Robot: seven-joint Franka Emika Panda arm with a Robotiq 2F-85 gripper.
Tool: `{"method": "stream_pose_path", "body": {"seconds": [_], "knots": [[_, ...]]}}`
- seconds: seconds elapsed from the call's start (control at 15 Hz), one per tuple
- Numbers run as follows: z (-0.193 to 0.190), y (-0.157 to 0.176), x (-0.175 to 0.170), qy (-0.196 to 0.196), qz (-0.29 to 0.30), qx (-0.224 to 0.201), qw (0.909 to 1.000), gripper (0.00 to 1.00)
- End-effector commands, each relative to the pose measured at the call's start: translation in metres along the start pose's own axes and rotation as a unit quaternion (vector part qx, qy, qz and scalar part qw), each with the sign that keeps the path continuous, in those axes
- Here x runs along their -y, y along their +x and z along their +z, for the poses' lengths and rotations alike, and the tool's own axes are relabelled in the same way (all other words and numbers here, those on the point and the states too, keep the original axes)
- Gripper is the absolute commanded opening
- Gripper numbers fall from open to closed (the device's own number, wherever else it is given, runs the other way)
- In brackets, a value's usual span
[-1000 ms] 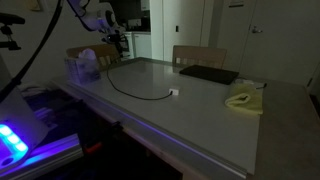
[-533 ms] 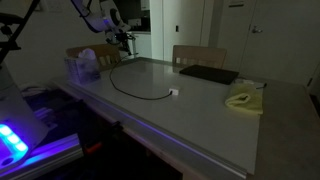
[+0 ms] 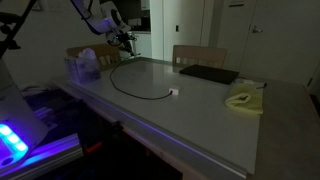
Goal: Move the ends of the charger to the middle
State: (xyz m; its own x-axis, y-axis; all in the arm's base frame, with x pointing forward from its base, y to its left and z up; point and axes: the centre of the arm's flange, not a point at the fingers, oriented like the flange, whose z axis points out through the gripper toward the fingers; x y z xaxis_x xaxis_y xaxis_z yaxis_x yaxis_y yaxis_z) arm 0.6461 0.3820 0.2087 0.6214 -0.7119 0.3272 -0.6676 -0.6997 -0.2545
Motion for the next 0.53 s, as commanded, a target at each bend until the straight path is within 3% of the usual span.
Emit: {"method": "stream_pose_path", "body": {"seconds": [0.0, 0.47], "knots": [[-0.001, 0.027, -0.026, -0.021, 0.047, -0.053, 0.9973, 0.01], [0.003, 0.076, -0.098, -0.077, 0.138, -0.094, 0.983, 0.01]]}}
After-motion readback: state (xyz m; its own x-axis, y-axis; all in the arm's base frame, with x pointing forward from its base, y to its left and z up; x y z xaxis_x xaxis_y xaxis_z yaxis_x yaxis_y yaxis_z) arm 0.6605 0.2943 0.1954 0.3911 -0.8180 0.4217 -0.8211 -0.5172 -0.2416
